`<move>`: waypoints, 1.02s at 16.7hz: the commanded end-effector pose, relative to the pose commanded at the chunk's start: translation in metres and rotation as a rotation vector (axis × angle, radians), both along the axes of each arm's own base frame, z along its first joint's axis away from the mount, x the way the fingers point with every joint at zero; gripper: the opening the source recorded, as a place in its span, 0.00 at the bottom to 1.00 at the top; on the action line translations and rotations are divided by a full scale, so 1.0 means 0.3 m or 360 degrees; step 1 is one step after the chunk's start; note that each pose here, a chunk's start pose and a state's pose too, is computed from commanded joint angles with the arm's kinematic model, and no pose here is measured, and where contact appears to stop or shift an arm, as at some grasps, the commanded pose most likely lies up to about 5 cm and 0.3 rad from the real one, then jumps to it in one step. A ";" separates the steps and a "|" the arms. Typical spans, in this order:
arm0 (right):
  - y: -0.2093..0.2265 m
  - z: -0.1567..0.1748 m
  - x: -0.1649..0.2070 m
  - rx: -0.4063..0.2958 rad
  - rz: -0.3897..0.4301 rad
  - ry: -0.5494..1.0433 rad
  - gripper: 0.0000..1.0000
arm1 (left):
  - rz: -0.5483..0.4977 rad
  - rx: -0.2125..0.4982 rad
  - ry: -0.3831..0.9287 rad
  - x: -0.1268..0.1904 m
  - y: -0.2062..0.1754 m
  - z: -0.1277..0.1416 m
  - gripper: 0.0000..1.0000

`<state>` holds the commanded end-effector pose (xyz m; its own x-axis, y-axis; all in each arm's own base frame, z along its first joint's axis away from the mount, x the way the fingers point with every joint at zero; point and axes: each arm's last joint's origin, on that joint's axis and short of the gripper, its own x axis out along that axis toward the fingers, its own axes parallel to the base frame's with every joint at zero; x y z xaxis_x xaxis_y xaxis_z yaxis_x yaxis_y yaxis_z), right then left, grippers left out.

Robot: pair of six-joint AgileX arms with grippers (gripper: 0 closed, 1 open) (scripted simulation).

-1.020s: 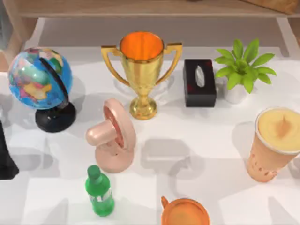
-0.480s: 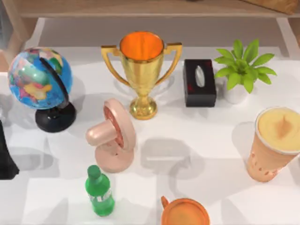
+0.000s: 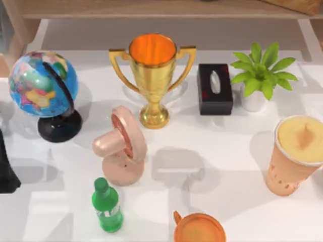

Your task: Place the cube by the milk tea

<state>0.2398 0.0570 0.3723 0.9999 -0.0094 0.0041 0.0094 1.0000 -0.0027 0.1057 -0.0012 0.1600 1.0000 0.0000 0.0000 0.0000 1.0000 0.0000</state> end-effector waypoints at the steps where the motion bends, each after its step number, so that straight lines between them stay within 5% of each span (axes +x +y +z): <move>1: 0.037 0.026 0.070 -0.0001 0.0000 0.0006 1.00 | 0.0000 0.0000 0.0000 0.000 0.000 0.000 1.00; 8: 0.289 0.060 0.423 0.0002 -0.0001 0.0008 1.00 | 0.0000 0.0000 0.0000 0.000 0.000 0.000 1.00; 17: 0.329 0.048 0.473 0.0003 -0.0004 0.0010 1.00 | 0.0000 0.0000 0.0000 0.000 0.000 0.000 1.00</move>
<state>0.3817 0.1556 0.3867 0.9999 -0.0119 -0.0021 0.0119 0.9999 -0.0010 0.1057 -0.0012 0.1600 1.0000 0.0000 0.0000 0.0000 1.0000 0.0000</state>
